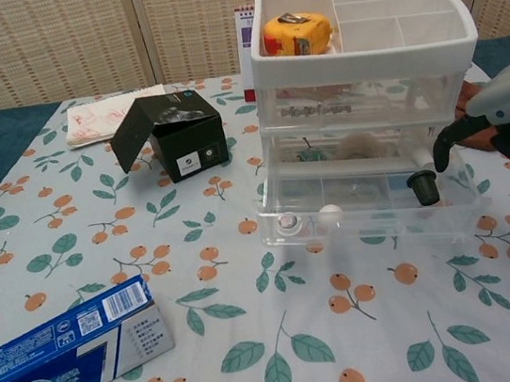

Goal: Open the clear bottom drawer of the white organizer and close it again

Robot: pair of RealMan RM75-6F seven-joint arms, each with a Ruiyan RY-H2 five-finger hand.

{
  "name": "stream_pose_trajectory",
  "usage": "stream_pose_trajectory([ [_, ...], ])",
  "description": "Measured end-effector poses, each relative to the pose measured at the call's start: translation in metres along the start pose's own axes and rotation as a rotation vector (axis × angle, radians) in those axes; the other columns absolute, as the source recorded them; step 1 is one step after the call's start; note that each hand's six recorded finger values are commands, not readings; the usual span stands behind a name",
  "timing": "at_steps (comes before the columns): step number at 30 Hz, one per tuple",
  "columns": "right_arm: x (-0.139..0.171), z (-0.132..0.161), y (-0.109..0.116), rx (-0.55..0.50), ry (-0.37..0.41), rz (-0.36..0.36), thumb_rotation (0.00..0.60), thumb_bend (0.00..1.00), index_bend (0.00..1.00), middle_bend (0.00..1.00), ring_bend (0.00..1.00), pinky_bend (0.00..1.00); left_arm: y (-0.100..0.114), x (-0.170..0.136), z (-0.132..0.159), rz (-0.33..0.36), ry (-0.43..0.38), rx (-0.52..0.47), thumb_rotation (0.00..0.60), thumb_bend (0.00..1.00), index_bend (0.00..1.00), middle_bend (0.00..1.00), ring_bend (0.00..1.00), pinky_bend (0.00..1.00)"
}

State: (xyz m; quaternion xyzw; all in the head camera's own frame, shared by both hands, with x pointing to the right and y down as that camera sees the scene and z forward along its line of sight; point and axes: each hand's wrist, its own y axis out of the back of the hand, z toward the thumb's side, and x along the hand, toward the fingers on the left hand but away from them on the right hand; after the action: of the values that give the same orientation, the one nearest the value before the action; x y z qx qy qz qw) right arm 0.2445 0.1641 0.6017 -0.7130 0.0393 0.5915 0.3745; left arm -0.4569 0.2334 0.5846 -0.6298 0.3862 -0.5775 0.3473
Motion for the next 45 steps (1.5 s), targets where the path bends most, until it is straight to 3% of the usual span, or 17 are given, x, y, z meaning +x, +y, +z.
stream_pose_trajectory([
  [30,-0.012,0.007,-0.010,0.038,0.003,0.032,0.600,0.62,0.21,0.91,1.00,1.00,-0.002,-0.001,-0.002,-0.003,0.006,-0.005,0.600,0.24,0.22,0.19,0.21,0.15],
  [45,-0.025,0.019,0.001,0.043,0.032,0.024,0.600,0.62,0.21,0.91,1.00,1.00,-0.002,-0.001,-0.003,-0.004,0.010,-0.008,0.600,0.24,0.22,0.19,0.21,0.15],
])
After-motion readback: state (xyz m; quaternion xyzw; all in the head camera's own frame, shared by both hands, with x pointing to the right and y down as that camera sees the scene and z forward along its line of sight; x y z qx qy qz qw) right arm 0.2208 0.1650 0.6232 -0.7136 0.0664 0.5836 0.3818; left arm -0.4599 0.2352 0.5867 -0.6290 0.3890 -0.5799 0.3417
